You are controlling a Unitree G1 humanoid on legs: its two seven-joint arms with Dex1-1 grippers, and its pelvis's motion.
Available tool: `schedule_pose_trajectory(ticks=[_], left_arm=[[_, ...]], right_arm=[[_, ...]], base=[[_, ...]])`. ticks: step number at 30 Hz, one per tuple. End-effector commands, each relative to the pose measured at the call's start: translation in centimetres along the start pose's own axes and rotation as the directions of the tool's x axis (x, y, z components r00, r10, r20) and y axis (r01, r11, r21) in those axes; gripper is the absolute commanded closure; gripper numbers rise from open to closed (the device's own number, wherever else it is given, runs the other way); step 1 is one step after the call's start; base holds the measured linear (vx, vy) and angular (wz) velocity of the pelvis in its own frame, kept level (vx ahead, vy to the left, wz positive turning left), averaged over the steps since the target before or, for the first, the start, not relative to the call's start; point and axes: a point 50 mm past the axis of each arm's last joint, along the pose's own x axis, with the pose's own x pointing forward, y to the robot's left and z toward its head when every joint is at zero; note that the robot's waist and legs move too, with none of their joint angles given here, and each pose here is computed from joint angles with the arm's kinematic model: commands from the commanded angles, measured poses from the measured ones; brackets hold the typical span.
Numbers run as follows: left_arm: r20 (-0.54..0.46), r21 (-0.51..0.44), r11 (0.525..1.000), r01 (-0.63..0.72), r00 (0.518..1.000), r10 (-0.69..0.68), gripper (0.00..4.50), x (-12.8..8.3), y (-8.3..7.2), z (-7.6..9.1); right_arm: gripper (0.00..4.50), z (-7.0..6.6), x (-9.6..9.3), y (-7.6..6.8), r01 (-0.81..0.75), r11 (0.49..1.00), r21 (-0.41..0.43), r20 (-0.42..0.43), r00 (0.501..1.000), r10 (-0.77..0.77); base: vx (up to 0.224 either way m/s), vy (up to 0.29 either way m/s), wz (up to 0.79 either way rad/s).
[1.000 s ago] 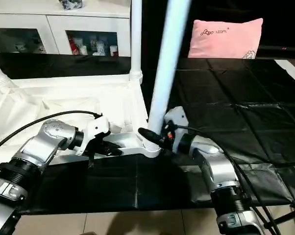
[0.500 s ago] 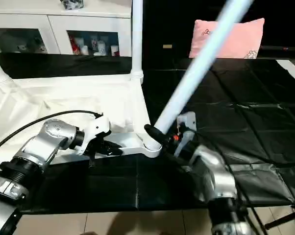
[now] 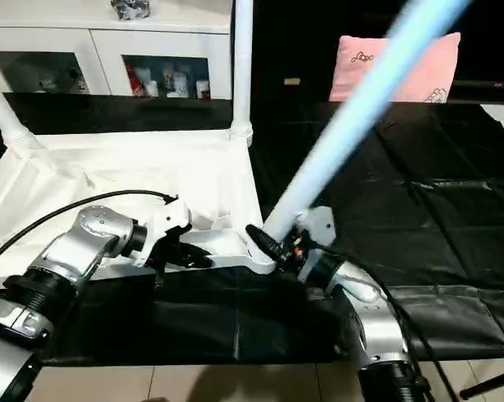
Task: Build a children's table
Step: Insert table leg to table base, then rotate leg to tighten
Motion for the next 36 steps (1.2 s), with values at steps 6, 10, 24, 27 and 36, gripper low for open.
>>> schedule_pose_trajectory(ticks=[6, 10, 24, 27, 36], left_arm=[[0.030, 0.043, 0.990, -0.131, 0.991, 0.130, 4.50, -1.9, 1.6, 1.4], [0.019, 0.089, 0.990, -0.113, 0.994, 0.112, 4.50, -2.0, 1.5, 1.5], [-0.053, 0.191, 0.981, 0.028, 0.998, -0.018, 4.50, -1.7, 0.9, 1.2], [-0.068, 0.210, 0.976, 0.060, 0.997, -0.047, 4.50, -1.7, 0.7, 1.3], [-0.119, 0.228, 0.966, 0.124, 0.988, -0.098, 4.50, -1.2, 0.8, 1.2]], right_arm=[[2.55, -4.7, 0.2, 1.3, -0.141, 0.980, 0.139, -0.258, 0.950, 0.173], [2.55, -3.7, 2.0, 1.1, -0.217, 0.971, 0.098, -0.276, 0.932, 0.236], [2.55, -4.4, 1.1, 2.0, -0.400, 0.907, 0.130, -0.338, 0.843, 0.419], [2.55, -4.3, 0.8, 2.1, -0.412, 0.900, 0.145, -0.324, 0.839, 0.437], [2.55, -4.2, 0.5, 2.6, -0.484, 0.863, 0.146, -0.326, 0.800, 0.504]], base=[[0.000, 0.000, 0.00], [0.000, 0.000, 0.00], [0.000, 0.000, 0.00], [0.000, 0.000, 0.00], [0.000, 0.000, 0.00]])
